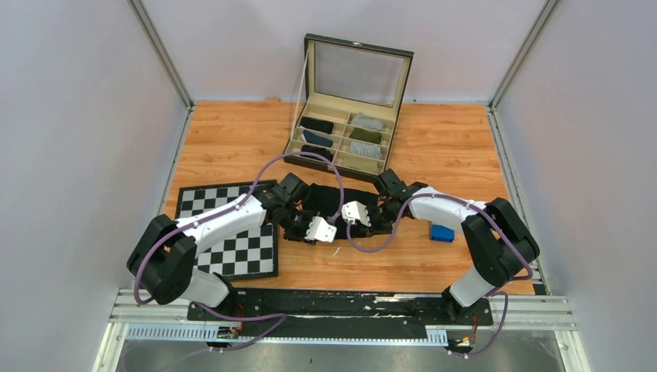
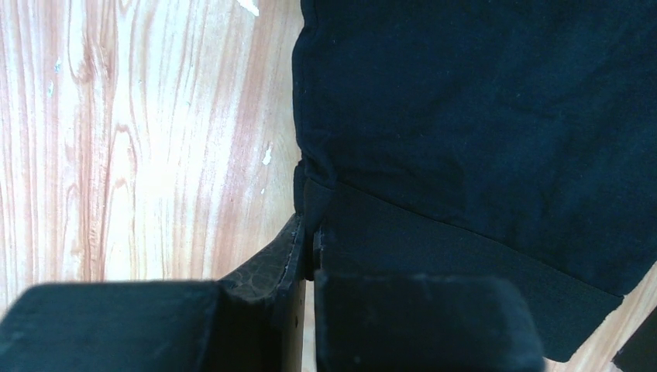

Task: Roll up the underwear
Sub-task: Fold the underwear at the center of the board.

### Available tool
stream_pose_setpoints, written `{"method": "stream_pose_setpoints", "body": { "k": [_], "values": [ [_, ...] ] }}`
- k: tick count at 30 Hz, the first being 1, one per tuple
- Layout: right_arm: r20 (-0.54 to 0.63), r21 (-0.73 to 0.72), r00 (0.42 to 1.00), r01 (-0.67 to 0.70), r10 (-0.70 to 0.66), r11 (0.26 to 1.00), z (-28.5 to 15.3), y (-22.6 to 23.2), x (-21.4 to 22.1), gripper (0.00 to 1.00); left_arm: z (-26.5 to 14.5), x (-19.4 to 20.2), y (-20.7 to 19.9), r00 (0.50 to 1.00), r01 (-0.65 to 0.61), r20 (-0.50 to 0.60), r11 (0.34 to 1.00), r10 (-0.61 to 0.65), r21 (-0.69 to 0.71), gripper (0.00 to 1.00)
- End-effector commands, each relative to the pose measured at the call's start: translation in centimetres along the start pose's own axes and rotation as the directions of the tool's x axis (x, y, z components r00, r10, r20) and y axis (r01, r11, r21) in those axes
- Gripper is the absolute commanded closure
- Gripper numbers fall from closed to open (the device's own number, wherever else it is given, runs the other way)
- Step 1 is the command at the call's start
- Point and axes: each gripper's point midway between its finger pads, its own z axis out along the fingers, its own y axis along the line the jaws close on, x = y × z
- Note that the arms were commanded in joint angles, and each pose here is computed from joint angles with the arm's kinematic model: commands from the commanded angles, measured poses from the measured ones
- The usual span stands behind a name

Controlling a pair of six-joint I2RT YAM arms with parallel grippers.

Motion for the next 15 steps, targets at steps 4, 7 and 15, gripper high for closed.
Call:
{"method": "stream_pose_setpoints", "body": {
  "k": [4,7,15],
  "values": [
    [-0.012,-0.061,0.998,-0.062,0.062,0.996,0.7,1.6,0.9,0.99,1.9,1.4,0.4,0.99,-0.127,-0.07,0.99,0.122,-0.066,0.56],
    [-0.013,-0.068,0.998,-0.066,0.066,0.995,0.9,1.7,1.0,0.99,2.7,2.3,0.6,0.983,-0.159,-0.104,0.984,0.151,-0.077,0.56],
    [-0.018,-0.069,0.998,-0.068,0.067,0.995,0.9,1.7,1.2,0.99,3.1,3.9,1.2,0.971,-0.187,-0.172,0.974,0.165,-0.126,0.61]
  ]
}}
